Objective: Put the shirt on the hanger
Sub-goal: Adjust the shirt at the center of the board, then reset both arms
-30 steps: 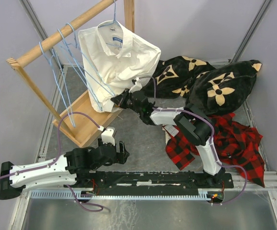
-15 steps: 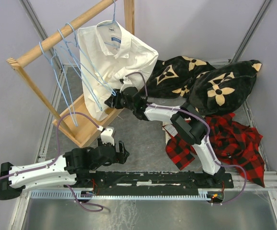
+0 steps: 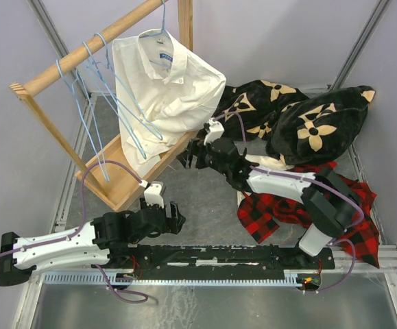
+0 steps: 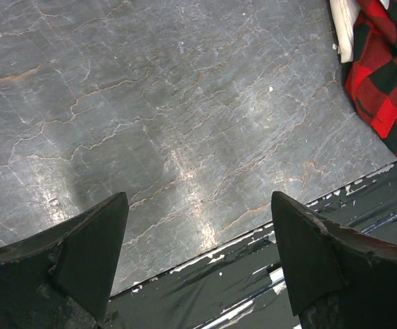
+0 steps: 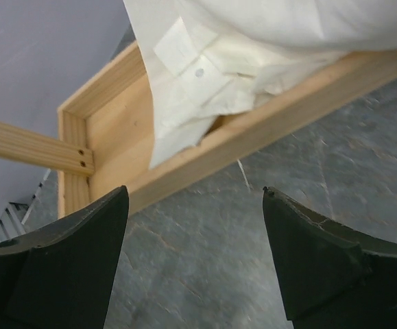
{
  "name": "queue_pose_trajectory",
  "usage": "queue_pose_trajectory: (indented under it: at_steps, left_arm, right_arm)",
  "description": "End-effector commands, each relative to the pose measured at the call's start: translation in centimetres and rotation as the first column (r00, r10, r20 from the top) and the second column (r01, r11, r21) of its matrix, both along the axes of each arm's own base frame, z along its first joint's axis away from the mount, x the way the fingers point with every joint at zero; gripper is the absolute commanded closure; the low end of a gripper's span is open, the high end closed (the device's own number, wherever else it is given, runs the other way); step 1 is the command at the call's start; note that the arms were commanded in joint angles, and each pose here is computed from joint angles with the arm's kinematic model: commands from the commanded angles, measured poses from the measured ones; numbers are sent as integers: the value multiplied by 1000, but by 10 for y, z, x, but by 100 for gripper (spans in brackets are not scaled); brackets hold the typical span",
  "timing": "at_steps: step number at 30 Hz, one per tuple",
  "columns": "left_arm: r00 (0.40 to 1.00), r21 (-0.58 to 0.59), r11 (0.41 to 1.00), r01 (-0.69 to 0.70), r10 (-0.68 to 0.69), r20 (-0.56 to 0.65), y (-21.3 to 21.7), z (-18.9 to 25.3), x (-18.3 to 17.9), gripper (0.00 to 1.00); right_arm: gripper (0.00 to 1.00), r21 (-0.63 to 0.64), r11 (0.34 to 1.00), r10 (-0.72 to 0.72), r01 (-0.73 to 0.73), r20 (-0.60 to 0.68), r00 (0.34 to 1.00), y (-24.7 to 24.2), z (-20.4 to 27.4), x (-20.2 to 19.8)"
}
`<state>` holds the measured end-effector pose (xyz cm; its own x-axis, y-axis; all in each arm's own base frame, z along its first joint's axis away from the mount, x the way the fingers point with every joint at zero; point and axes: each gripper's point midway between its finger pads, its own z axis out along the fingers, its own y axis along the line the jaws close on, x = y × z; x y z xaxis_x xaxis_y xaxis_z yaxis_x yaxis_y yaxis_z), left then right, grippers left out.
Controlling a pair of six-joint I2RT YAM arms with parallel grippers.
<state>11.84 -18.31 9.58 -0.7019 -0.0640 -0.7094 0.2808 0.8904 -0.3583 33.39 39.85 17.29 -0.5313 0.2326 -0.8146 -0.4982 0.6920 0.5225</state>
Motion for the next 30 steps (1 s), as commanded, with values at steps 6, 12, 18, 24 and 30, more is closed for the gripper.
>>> queue_pose_trajectory:
  at_steps: [6,12,18,24,30]
  left_arm:
    - [997,-66,996,-64,67,42,-11,10,14,8]
    - [991,-44,993,-112,115,68,-12,8,24,3]
    - [974,-16,988,-151,151,166,-5,21,39,2]
    - [953,12,982,-189,180,245,9,64,49,2]
    - [943,33,980,-198,182,279,22,75,50,3]
  right_arm:
    - [11,-263,960,-109,97,-32,993,-111,-33,-59]
    - [1,-471,861,-243,192,-49,969,-189,-21,-89]
    - [1,-536,803,-294,262,27,956,-254,39,-120]
    - [1,-392,810,-391,436,193,900,-334,117,-161]
    - [1,-240,831,-441,503,267,857,-376,140,-189]
